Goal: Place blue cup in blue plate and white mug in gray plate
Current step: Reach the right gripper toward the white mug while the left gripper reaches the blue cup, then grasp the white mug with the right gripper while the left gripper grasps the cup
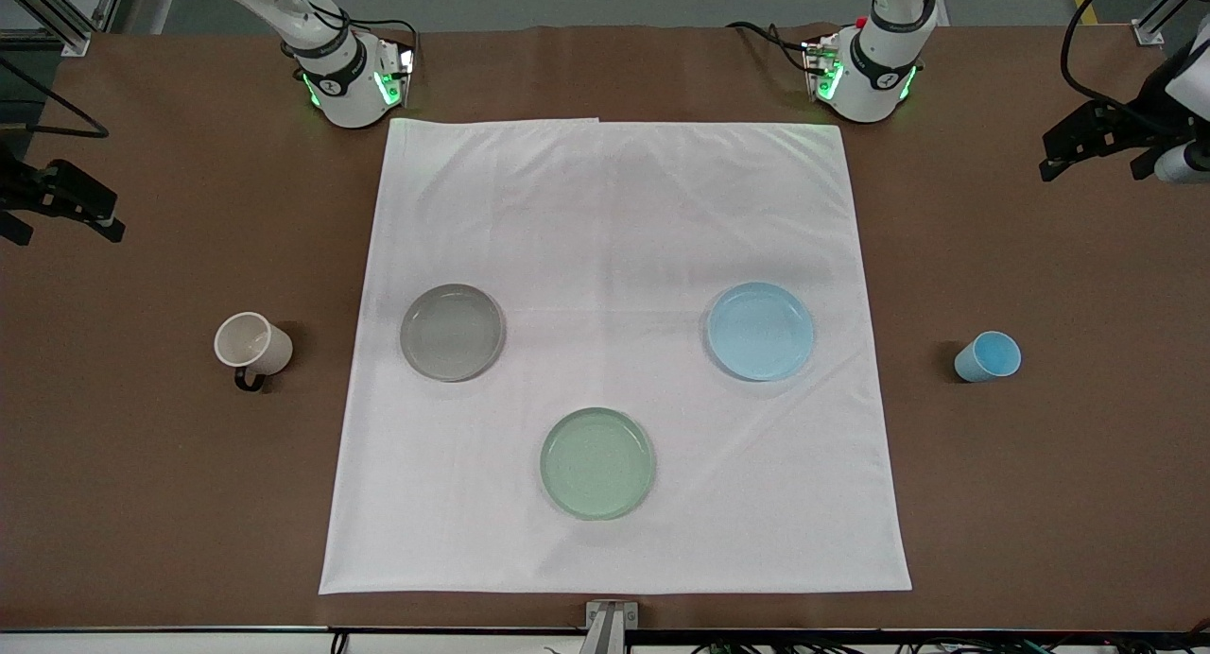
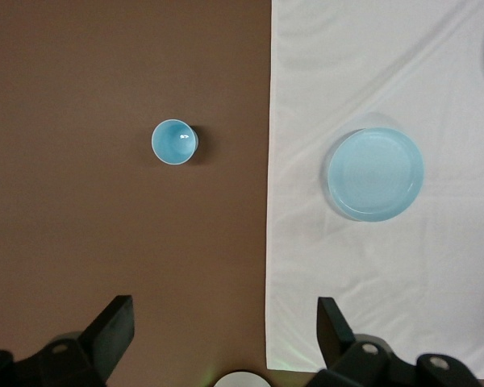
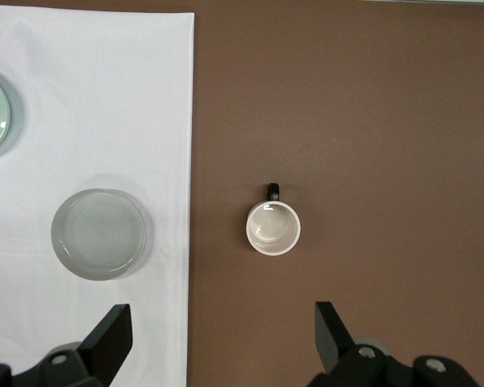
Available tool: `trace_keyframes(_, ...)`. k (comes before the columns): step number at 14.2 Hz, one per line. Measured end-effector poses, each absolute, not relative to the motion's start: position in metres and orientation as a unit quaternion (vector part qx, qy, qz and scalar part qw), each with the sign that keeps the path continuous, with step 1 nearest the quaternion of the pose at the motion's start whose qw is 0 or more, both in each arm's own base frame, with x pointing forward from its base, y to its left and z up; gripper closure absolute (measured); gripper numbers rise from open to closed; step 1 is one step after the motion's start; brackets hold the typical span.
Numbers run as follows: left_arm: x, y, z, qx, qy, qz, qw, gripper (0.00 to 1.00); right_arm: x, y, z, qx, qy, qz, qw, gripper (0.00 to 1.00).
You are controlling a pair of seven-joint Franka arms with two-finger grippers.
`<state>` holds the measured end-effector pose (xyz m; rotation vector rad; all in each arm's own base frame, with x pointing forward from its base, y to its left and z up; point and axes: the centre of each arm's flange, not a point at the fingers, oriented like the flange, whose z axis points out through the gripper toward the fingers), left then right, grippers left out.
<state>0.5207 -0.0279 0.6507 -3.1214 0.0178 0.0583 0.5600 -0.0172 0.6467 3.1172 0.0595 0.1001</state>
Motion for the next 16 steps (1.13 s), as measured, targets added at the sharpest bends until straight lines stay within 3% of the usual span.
trace_keyframes(6,0.555,0.036,0.591,-0.997,-0.040,0.066,-0.002,0.00,0.590,-0.020,0.591,1.000,0.018,-0.009,0.008,0.00)
trace_keyframes(10,0.582,0.058,0.532,-0.996,-0.053,0.066,-0.006,0.00,0.634,-0.045,0.482,0.999,0.006,-0.046,0.005,0.00)
trace_keyframes(16,0.598,0.064,0.467,-0.998,-0.029,0.058,-0.012,0.00,0.665,-0.083,0.339,0.999,0.037,-0.027,0.003,0.00)
